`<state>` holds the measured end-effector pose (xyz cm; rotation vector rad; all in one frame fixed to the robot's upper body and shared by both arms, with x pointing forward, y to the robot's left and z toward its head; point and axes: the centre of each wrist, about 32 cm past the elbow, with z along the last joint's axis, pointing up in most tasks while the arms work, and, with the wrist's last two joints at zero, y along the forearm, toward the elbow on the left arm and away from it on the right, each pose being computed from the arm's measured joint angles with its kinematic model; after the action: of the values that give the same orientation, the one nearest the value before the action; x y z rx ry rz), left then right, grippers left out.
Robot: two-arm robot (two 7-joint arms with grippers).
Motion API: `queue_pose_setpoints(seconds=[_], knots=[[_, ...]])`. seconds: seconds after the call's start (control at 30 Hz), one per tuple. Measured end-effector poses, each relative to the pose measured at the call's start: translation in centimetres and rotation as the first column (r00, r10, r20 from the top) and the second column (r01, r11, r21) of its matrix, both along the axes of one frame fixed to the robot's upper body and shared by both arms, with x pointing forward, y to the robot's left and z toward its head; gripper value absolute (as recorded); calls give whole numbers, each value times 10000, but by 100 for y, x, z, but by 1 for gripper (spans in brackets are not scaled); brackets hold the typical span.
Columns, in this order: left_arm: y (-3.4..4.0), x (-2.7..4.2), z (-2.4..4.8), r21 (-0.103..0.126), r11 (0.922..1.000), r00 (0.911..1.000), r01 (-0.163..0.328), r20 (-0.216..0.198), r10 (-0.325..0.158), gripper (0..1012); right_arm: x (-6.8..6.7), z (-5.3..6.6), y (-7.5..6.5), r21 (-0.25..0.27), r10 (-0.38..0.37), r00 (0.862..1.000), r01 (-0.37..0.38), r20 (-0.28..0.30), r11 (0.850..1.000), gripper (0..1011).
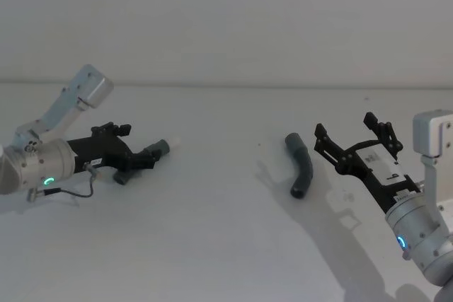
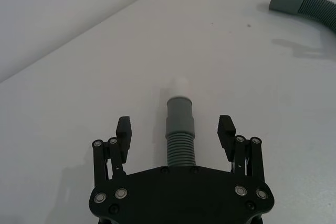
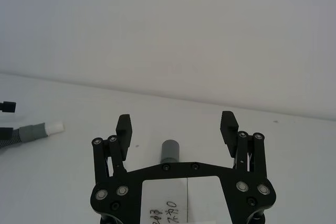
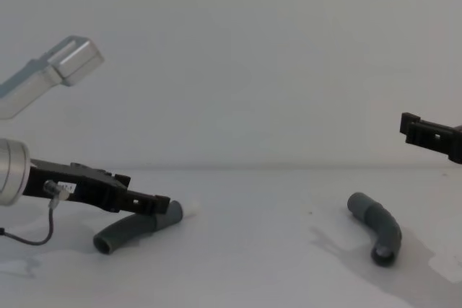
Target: Use both hands to pick up one end of the pipe from the table, align the ends, and insert them.
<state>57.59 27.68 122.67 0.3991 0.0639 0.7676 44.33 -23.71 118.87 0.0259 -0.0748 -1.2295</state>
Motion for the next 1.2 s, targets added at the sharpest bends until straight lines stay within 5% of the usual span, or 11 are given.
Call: queue_pose_setpoints(seconds=[0.63,1.2], knots=[[-88,211,38,731,9957,9981,562,-306,-541,1001,0,0,0,1,0,10000,0,0,10000,1001],[-162,289,25,937,9924,9961,796,-457,-756,1001,0,0,0,0,0,10000,0,0,10000,1001]])
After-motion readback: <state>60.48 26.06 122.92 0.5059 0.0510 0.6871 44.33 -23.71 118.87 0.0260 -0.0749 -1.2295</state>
